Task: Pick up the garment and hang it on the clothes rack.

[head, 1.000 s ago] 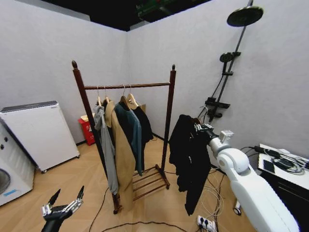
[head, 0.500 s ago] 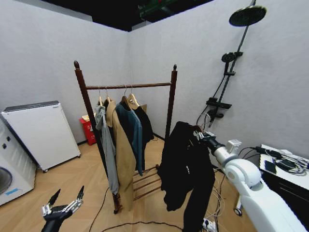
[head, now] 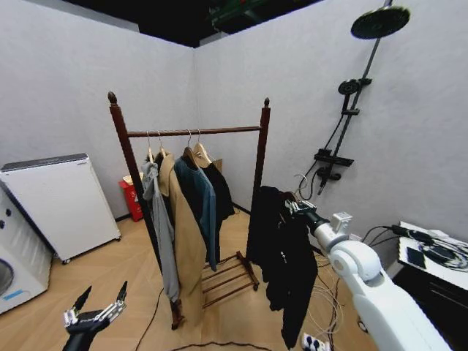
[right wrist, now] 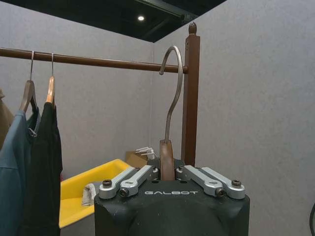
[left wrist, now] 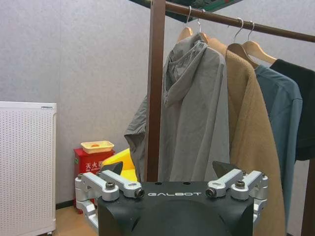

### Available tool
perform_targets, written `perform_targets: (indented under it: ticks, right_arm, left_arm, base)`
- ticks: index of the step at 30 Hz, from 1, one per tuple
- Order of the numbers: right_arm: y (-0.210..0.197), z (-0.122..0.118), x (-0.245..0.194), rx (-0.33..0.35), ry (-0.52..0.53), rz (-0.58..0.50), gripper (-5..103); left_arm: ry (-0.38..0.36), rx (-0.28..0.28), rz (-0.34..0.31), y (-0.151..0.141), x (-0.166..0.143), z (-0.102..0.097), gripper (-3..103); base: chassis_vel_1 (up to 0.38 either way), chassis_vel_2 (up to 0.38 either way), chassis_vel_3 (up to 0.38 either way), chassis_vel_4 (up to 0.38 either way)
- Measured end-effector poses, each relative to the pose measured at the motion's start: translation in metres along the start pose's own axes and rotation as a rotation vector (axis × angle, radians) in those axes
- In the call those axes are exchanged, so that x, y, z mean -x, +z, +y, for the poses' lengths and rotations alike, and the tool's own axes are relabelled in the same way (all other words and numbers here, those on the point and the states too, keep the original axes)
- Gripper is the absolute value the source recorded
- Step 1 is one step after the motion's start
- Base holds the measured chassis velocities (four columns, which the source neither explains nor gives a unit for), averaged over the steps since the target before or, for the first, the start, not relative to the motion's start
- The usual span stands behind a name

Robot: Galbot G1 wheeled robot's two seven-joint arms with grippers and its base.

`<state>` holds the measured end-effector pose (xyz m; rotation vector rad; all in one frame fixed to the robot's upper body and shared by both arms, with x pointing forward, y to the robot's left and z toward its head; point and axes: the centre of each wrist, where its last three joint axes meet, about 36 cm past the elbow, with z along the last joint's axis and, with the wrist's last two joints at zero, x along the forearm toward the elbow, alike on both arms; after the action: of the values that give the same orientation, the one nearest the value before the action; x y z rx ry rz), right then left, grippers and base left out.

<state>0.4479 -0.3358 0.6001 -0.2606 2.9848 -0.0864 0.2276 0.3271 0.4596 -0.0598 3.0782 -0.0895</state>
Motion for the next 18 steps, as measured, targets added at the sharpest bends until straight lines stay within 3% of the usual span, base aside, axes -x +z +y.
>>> perform_targets:
  ticks: [8, 18]
  right_arm:
    - [0.0, 0.005, 0.0, 0.008, -0.015, -0.016, 10]
    - [0.002, 0.012, -0.003, 0.013, -0.048, -0.016, 10]
  left_arm:
    - [0.0, 0.0, 0.0, 0.0, 0.0, 0.0, 100]
    - [0.0, 0.0, 0.0, 0.0, 0.0, 0.0, 100]
  base:
    - [-0.229, 0.22, 0.229, -0.218]
    - [-0.053, 0.066, 0.053, 0.003]
